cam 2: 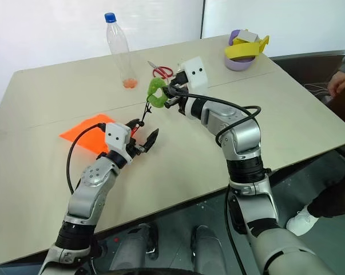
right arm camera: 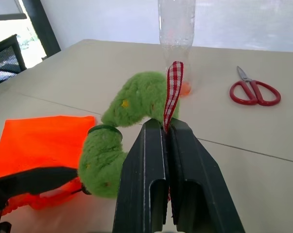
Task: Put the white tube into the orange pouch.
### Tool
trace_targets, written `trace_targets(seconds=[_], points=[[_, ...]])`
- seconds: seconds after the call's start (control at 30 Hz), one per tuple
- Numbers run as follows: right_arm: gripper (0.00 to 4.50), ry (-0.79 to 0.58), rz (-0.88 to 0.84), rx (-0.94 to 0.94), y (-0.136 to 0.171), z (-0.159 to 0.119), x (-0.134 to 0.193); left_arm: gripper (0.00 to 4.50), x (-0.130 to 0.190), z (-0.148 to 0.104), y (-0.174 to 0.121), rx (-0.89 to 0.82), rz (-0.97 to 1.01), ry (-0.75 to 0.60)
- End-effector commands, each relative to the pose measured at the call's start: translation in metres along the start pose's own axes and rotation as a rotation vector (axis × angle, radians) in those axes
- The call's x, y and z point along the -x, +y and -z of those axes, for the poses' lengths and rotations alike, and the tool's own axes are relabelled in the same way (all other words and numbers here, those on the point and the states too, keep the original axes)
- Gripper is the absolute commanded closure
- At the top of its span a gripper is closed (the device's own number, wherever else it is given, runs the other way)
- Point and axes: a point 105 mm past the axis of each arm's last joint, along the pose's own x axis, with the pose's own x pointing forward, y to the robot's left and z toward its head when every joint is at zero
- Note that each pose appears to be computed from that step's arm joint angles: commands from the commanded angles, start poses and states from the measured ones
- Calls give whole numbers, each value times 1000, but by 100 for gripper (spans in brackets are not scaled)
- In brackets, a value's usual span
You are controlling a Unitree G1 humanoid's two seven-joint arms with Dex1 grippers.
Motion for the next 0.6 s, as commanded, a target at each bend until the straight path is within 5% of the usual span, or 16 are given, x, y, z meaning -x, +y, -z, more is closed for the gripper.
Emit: trace_targets(seconds=[0.03, 0.57, 0.6], points=[[450, -54, -13, 38, 5, -15, 2, 60, -3, -11, 9, -44, -44, -50], [450, -63, -8, 36, 5, -18, 3, 60, -12, 2, 1, -68, -19, 11], [450, -62, -6, 38, 5, -18, 3, 84, -12, 3, 1, -65, -22, 14]])
